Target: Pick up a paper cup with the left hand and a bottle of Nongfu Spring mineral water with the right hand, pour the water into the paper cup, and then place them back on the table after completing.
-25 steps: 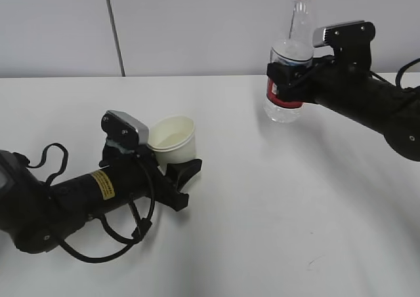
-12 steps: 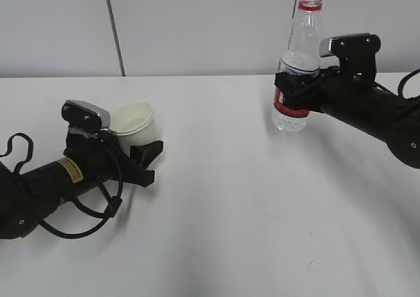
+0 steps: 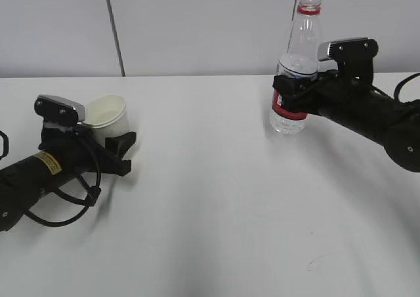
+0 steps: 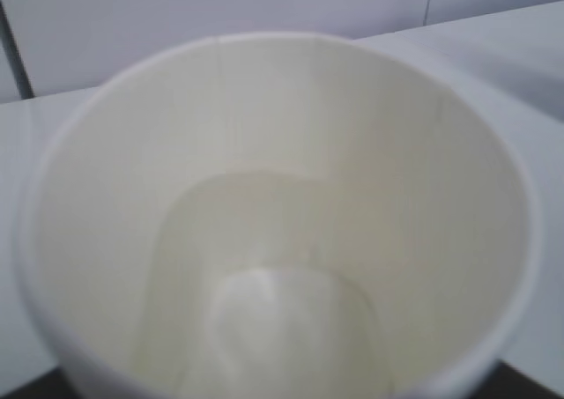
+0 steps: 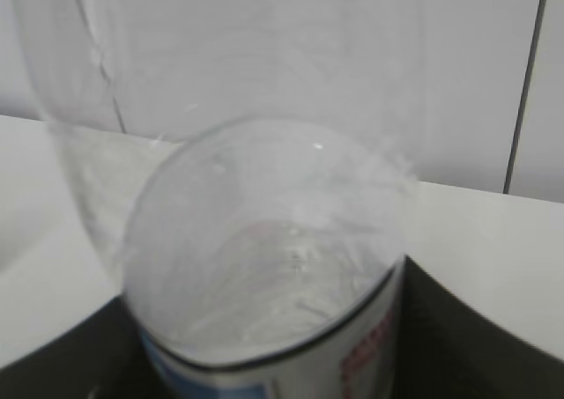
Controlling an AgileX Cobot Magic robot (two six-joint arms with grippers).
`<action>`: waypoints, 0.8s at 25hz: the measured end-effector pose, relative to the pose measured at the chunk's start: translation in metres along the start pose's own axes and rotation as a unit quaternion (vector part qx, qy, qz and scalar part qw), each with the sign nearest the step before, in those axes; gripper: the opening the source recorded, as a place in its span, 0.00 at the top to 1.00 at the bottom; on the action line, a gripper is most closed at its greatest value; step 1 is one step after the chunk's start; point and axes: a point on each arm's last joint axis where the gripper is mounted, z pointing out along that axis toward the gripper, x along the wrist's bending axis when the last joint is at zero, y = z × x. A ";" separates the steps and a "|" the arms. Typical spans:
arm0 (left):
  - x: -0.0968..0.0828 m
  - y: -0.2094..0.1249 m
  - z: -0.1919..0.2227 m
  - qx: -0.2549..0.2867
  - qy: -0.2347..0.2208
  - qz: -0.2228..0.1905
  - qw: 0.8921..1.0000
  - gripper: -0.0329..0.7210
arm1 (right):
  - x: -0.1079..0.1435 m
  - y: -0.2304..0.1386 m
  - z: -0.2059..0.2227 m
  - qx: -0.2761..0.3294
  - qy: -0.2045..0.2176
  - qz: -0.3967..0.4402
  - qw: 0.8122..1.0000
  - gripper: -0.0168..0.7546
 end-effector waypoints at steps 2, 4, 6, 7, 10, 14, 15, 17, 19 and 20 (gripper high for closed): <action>0.005 -0.001 -0.001 0.001 0.012 0.002 1.000 0.45 | 0.000 0.000 0.000 -0.002 0.001 0.000 1.000 0.42; 0.009 -0.006 -0.001 0.007 0.027 -0.004 1.000 0.45 | 0.000 0.000 0.000 -0.002 0.001 0.000 1.000 0.42; 0.013 -0.012 -0.001 0.013 0.040 -0.011 0.999 0.45 | 0.000 0.000 0.000 -0.002 0.001 0.000 1.000 0.42; 0.014 -0.014 -0.001 0.017 0.044 -0.014 0.999 0.45 | 0.000 0.000 0.000 -0.002 0.001 0.000 1.000 0.42; 0.017 -0.016 0.005 0.025 0.049 -0.015 0.998 0.45 | 0.000 0.000 0.000 -0.002 0.001 0.000 1.000 0.42; 0.020 -0.018 0.012 0.028 0.051 -0.013 0.998 0.45 | 0.000 0.000 0.000 -0.002 0.001 0.000 1.000 0.42; 0.020 -0.020 0.013 0.027 0.050 -0.013 0.998 0.45 | 0.000 0.000 0.000 -0.002 0.001 0.000 1.000 0.42; 0.021 -0.020 0.015 0.023 0.050 -0.012 0.998 0.45 | 0.000 0.000 0.000 -0.002 0.001 0.000 1.000 0.42; 0.021 -0.022 0.017 0.019 0.049 -0.012 0.999 0.45 | 0.000 0.000 0.000 -0.002 0.001 0.000 1.000 0.42; 0.021 -0.022 0.017 0.018 0.049 -0.011 0.999 0.45 | 0.000 0.001 0.000 -0.003 0.001 0.000 1.000 0.42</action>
